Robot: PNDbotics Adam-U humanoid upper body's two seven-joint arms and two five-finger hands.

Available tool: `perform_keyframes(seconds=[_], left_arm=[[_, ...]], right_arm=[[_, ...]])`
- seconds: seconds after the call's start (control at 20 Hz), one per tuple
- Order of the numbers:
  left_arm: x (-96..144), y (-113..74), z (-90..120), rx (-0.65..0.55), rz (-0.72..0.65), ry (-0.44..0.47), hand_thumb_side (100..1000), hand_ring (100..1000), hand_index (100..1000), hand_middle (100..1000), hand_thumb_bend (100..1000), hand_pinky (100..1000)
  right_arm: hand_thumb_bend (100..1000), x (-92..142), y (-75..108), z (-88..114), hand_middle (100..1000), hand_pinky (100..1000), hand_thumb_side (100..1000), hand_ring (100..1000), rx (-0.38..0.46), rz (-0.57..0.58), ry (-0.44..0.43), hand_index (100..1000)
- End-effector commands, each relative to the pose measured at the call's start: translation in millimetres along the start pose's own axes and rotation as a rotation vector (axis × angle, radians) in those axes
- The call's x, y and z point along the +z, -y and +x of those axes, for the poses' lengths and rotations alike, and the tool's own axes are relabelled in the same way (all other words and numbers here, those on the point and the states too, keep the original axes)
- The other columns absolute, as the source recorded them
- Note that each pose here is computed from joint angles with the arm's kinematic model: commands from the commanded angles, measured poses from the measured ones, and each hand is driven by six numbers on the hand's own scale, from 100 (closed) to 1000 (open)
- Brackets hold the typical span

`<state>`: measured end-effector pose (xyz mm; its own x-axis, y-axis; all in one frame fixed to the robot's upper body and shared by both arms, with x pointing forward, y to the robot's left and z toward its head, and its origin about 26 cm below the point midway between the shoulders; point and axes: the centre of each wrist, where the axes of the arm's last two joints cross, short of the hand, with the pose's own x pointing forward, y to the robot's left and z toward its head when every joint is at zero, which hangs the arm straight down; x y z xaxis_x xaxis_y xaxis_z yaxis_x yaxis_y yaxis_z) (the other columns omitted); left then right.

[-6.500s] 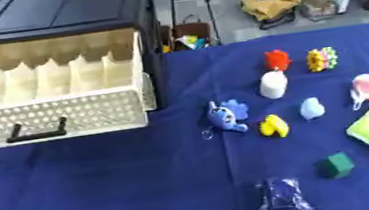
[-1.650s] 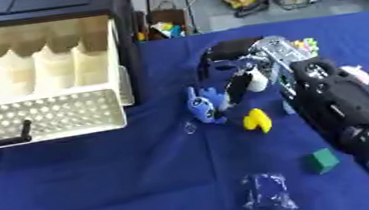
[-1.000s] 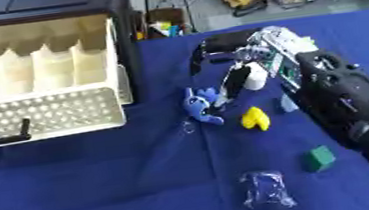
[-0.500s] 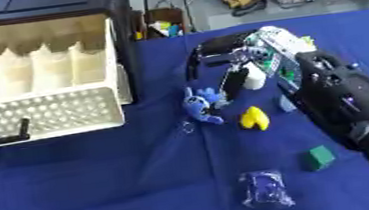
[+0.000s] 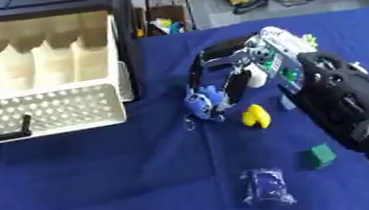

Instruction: Pick up objects from table and place into drawer.

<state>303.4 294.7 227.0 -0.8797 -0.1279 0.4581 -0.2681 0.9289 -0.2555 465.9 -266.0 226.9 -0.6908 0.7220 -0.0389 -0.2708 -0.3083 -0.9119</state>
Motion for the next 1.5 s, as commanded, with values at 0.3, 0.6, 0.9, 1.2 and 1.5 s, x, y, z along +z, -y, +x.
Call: perform_keyframes(seconds=[0.3, 0.6, 0.9, 1.2, 1.5], left_arm=[[-5.7, 0.2, 4.9, 0.005, 0.002, 0.023, 1000, 728, 780, 650, 560, 572], [-6.1, 0.8, 5.1, 0.009, 0.003, 0.024, 1000, 726, 779, 647, 562, 571], [-7.3, 2.0, 5.5, 0.015, 0.005, 0.027, 1000, 724, 779, 644, 560, 569], [-9.3, 3.4, 6.2, 0.019, 0.007, 0.034, 1000, 721, 778, 639, 559, 567], [-10.2, 3.4, 6.4, 0.018, 0.013, 0.037, 1000, 718, 777, 633, 557, 565]], right_arm=[[639, 8.2, 9.6, -6.4, 658, 771, 286, 847, 0.007, 0.017, -0.01, 782], [655, 5.0, 5.6, -6.4, 648, 768, 285, 846, -0.01, 0.04, -0.006, 777], [659, 2.8, 1.0, -8.4, 577, 750, 279, 830, -0.036, 0.037, -0.013, 724], [647, 4.5, -1.9, -13.2, 551, 728, 280, 809, -0.07, 0.023, -0.032, 699], [605, 5.9, -5.9, -16.9, 529, 702, 280, 791, -0.097, 0.016, -0.048, 678]])
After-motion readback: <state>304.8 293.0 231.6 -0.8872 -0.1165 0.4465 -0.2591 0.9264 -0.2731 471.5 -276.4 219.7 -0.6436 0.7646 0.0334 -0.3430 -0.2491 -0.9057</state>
